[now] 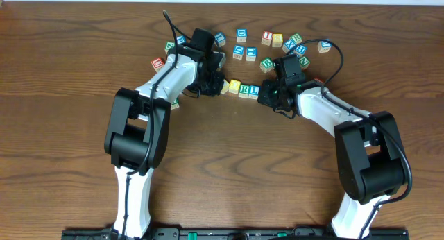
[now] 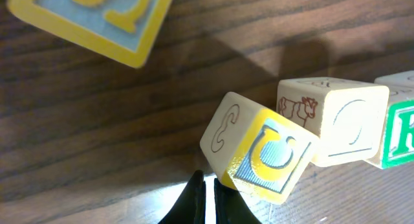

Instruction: Spell out CORL

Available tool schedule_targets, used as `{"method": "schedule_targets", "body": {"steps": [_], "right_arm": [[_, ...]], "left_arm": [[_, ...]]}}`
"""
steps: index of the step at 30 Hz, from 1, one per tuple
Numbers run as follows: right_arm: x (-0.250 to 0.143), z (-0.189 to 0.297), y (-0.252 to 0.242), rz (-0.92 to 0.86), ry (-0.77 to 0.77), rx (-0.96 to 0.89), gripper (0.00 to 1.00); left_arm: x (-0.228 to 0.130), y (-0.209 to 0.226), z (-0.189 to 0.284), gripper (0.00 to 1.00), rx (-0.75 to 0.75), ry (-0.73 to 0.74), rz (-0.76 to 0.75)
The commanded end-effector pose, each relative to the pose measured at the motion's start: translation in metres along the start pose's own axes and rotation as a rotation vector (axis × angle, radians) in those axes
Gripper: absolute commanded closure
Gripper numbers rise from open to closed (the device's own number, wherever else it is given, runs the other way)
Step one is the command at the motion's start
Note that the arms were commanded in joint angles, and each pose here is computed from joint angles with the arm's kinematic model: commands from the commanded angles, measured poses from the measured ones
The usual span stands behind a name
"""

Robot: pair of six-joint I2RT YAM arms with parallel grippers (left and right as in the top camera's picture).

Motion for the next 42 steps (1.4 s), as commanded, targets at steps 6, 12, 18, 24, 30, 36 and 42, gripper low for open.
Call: {"method": "schedule_targets", "body": {"steps": [6,12,18,24,30,36,42], "right_arm": [[0.001,-0.002,0.002,0.001,-0.002,-0.007,0.87],[0.001,-0.002,0.002,0.001,-0.002,-0.008,0.87],[0.001,-0.002,0.002,0.001,-0.002,-0.008,0.87],[0.001,-0.002,0.002,0.001,-0.002,-0.008,0.87],[0.001,-0.002,0.002,0.004,-0.002,-0.007,0.87],[0.001,-0.002,0.002,0.004,-0.002,-0.007,0.87],[0.001,-0.002,0.002,0.004,-0.003,-0.007,0.87]], "left_arm": [[0.017,0.008,0.011,0.93,0.054,-0.069,0.007],[0.023,0.007,0.012,0.92,0.051,-0.097,-0.001],[0.025,0.007,0.012,0.92,0.051,-0.105,-0.003],[0.030,0.006,0.012,0.92,0.049,-0.125,-0.009],[0.033,0.004,0.012,0.92,0.047,-0.142,-0.017],[0.035,0.004,0.012,0.92,0.046,-0.149,-0.020],[0.037,0.003,0.012,0.92,0.045,-0.156,-0.022]]}}
Point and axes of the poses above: each gripper's point midway between its finger pads, its own z axis back along the fingers, its own y axis along the line the jaws close on, x = y × z, the point moved 2 cm from there along z, back along the fingers
